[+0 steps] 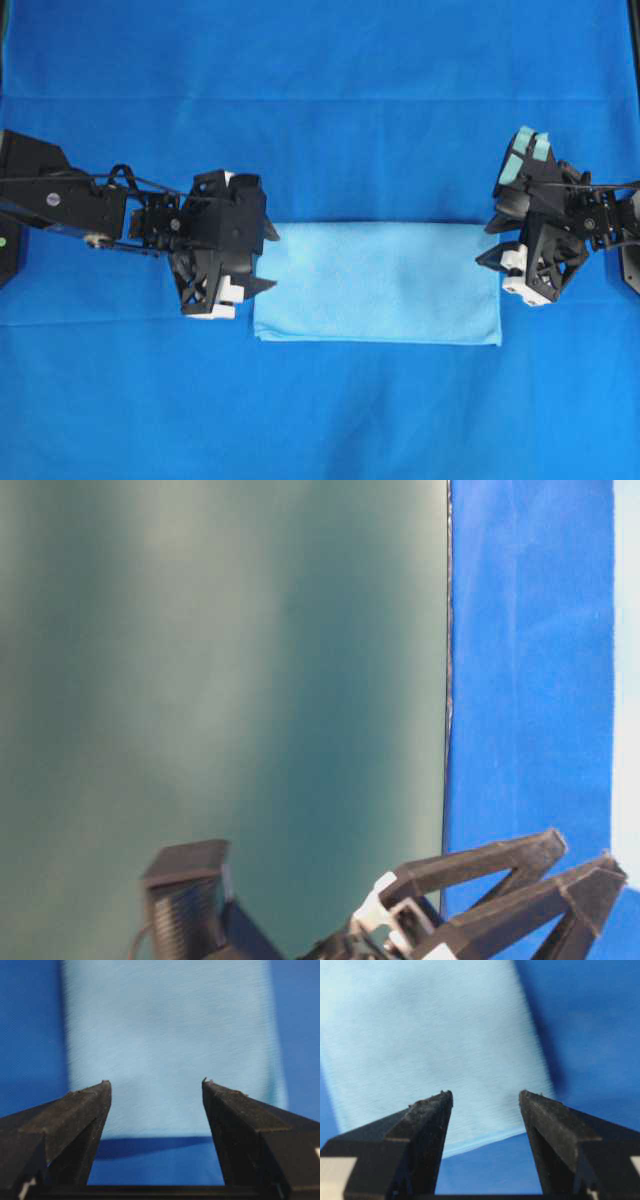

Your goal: Fold the light blue towel.

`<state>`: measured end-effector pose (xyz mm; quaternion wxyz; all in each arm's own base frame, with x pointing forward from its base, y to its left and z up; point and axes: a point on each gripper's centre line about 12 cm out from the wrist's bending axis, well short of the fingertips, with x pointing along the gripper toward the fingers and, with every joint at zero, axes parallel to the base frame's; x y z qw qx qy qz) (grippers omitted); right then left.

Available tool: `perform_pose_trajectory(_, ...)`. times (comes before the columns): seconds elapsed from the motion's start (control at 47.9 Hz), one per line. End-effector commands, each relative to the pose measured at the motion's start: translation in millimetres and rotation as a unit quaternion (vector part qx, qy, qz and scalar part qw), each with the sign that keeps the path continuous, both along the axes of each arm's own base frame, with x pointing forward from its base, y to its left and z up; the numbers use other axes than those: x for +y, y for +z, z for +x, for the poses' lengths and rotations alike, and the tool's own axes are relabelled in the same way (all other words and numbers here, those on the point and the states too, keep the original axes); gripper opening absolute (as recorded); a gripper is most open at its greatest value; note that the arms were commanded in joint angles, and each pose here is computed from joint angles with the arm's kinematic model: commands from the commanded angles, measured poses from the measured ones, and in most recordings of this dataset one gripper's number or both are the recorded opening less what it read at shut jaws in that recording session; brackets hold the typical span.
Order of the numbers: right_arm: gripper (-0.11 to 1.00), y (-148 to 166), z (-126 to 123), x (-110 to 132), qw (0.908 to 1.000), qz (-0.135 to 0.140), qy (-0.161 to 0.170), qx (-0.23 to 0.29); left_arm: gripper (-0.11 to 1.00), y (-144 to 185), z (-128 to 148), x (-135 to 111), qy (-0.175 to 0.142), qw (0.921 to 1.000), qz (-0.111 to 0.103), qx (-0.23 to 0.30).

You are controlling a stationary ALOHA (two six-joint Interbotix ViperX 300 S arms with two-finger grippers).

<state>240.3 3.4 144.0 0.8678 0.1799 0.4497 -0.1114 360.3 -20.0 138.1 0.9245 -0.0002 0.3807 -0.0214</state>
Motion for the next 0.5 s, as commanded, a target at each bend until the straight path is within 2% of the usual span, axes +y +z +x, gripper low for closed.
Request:
perform_pose_trajectory(0.0,0.60,0,2,-8,0.9999,-0.011,-0.006,0.001,0.70,-1,3,8,0.011,0.9999,0.000,-0.007)
perform_pose_trajectory(0.23,0.60,-26,3,-23,0.9986,-0.019,-0.024,0.043,0.70,-21,6,30,0.039,0.9992,0.003,-0.005)
perform_pose_trajectory(0.481,0.60,-48,7,-29,0.9976,-0.013,-0.030,0.060,0.69,-44,4,33,0.031,0.9993,0.016,0.017)
